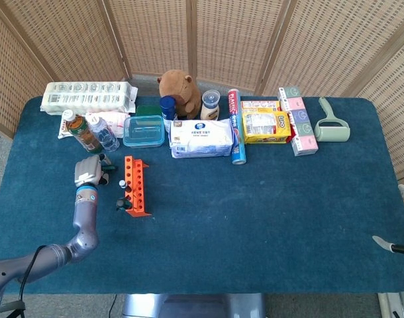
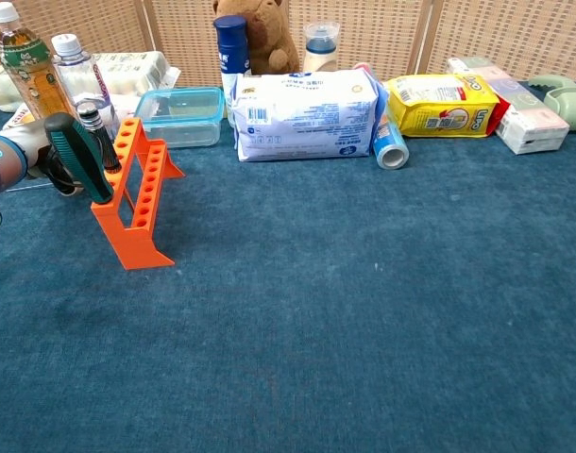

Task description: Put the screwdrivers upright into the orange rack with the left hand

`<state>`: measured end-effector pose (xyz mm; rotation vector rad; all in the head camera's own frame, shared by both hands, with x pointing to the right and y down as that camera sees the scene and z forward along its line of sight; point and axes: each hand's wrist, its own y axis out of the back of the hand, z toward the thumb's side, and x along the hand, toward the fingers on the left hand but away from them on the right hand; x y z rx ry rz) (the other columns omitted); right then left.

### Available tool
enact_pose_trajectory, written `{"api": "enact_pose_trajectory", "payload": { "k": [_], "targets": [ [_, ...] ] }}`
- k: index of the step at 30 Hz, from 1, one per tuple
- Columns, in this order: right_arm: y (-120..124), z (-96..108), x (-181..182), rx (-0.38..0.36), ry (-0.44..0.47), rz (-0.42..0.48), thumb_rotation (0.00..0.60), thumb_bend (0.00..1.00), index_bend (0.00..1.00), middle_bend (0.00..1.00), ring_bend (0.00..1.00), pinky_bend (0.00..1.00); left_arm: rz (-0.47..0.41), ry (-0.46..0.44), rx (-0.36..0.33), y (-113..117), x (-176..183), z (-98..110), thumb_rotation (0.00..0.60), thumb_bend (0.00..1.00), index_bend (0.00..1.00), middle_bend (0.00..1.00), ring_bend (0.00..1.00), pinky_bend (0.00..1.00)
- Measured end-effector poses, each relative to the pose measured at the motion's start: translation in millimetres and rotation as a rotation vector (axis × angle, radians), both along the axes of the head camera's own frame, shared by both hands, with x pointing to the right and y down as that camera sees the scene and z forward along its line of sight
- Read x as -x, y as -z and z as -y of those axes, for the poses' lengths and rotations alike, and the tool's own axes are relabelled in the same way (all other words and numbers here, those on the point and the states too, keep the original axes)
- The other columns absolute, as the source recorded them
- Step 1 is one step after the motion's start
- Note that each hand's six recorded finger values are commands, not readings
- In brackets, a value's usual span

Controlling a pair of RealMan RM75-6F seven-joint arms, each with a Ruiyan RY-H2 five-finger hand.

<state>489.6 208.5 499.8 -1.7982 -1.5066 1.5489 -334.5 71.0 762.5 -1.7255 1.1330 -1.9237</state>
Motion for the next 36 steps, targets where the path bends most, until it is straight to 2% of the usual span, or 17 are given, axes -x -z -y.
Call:
{"api": "enact_pose_trajectory", "payload": {
  "k": [7, 16, 24, 31, 36],
  "targets": [
    [0, 0, 0, 0.0, -0.001, 0.002, 0.6, 0.0, 0.02, 0.02, 0.0, 0.0, 0.005, 0.001, 0.005, -3, -3, 0, 0.6, 0.43, 0.43, 1.0, 1.0, 1.0],
    [2, 0, -1, -0.008, -0.005, 0.003, 0.6, 0.0, 0.02, 0.02, 0.0, 0.0, 0.023, 0.0, 0.01, -4, -3, 0, 0.6, 0.43, 0.58, 1.0, 1.0, 1.0],
    [3, 0, -1, -0.011, -0.004, 0.007, 0.6, 0.0, 0.02, 0.02, 0.0, 0.0, 0.01, 0.016, -0.007, 2, -2, 2, 0.6, 0.43, 0.59, 1.0, 1.0, 1.0],
    [4, -1, 0, -0.01, 0.001, 0.006, 0.6, 0.0, 0.02, 0.02, 0.0, 0.0, -0.064, 0.037, -0.036, 22, -5, 6, 0.6, 0.43, 0.59, 1.0, 1.0, 1.0],
    [3, -1, 1, -0.007, 0.005, 0.002, 0.6, 0.0, 0.02, 0.02, 0.0, 0.0, -0.155, 0.063, -0.068, 51, -4, 7, 0.6, 0.43, 0.59, 1.0, 1.0, 1.0]
  ]
}}
